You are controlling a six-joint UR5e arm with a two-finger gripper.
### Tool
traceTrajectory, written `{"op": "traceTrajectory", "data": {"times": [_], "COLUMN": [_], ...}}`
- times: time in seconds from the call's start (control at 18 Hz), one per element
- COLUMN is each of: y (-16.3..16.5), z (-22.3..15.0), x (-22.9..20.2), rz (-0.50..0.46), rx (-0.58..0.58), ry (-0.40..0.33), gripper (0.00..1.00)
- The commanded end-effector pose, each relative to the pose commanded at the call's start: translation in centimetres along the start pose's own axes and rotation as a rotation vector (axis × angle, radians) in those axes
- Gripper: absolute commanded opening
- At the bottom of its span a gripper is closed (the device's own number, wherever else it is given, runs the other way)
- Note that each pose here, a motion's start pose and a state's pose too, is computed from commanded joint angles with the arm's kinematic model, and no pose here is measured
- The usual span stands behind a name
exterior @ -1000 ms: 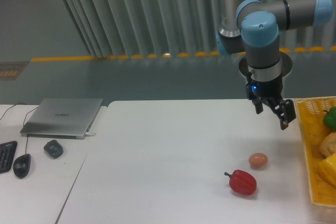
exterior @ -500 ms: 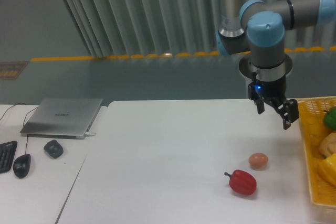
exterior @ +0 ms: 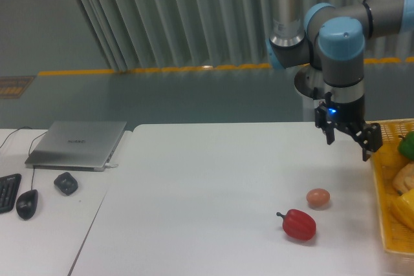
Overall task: Place the green pepper on the table
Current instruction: 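Move the open gripper over the yellow basket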
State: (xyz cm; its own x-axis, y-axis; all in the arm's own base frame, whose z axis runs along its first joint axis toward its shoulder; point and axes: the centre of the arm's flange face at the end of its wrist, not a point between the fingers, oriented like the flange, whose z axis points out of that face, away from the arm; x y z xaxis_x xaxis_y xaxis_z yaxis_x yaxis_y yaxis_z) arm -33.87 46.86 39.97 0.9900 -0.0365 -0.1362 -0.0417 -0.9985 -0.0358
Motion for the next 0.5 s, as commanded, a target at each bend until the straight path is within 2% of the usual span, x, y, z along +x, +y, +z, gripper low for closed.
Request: {"op": "traceTrajectory", "data": {"times": [0.5], "y": [3.4], "z": [1.8], "x": [-4.5], "rz": [-0.124], "rx": [-0.032], "ry": [0.009], "gripper": [1.00]}}
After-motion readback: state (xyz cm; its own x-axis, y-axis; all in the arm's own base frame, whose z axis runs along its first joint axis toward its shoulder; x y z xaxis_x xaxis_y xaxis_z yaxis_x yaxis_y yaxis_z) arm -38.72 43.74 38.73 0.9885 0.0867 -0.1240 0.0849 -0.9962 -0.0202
